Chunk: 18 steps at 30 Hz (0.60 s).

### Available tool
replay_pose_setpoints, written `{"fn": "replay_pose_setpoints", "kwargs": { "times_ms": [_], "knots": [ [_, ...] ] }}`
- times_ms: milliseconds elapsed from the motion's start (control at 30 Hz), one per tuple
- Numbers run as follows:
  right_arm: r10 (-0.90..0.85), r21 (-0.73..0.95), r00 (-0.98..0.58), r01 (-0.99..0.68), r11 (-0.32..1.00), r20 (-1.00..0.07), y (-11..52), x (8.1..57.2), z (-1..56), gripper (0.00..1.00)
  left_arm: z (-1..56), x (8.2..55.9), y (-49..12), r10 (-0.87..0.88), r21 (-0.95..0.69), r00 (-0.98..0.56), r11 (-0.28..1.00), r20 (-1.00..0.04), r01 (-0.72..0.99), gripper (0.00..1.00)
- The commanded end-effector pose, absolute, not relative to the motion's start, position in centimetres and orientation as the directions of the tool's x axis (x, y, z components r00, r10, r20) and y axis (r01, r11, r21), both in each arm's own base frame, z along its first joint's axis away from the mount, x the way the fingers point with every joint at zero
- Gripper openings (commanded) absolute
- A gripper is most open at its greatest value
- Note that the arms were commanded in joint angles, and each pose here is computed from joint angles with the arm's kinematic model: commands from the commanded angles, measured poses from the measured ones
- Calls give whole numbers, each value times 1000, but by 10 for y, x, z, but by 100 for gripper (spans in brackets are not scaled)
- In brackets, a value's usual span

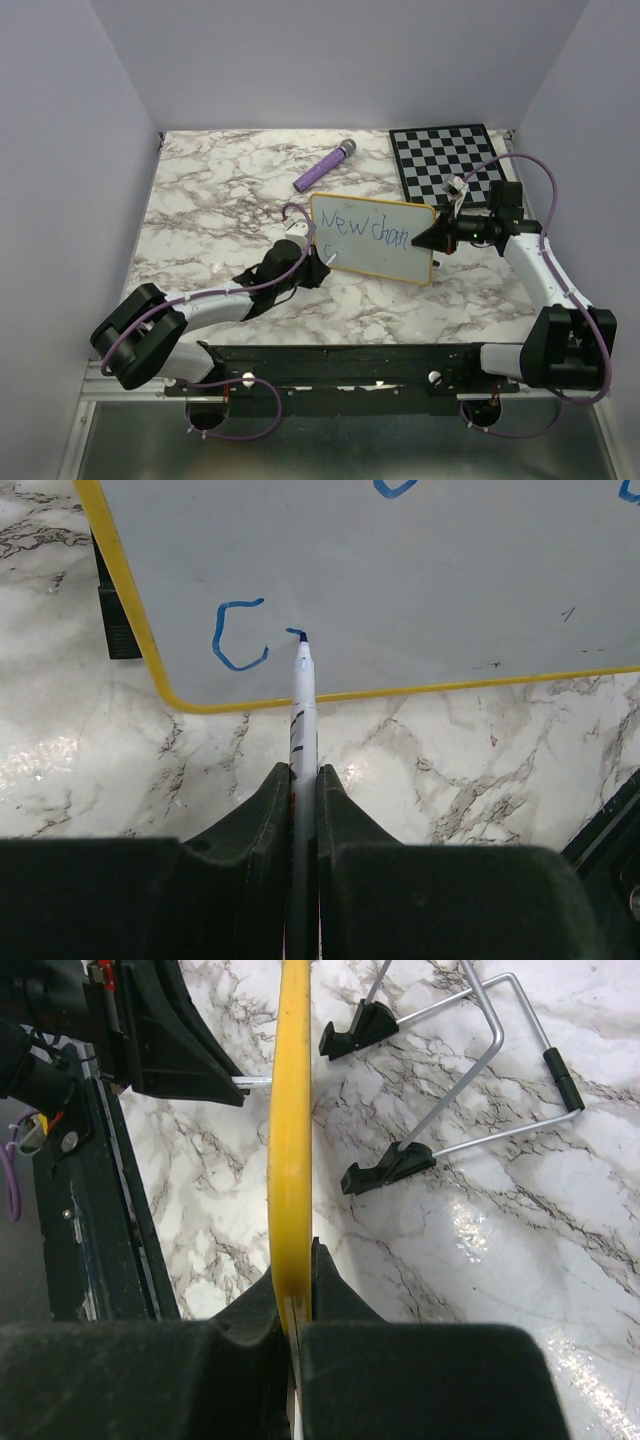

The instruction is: Write a sentence on the whiteboard

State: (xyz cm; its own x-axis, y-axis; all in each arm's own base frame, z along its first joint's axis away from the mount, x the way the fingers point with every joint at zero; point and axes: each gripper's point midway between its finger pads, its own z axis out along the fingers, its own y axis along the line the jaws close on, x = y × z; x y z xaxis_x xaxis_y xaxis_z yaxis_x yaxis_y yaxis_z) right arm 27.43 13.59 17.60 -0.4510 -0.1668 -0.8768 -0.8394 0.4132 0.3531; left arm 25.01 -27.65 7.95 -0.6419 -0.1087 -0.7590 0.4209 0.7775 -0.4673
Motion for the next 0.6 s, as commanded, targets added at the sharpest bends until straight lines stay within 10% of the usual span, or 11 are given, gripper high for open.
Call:
{"fn": "replay_pose_setpoints", "kwargs": {
  "times_ms": [0,567],
  "knots": [
    [-161,350,-436,-853,387,-885,139,271,184,1,93,250,-289,-104,-483,-631,741,-769,466,0],
    [-162,352,-439,-852,388,-884,139,271,183,1,112,255,-286,-155,-497,-599,735,-786,461,0]
  ]
}}
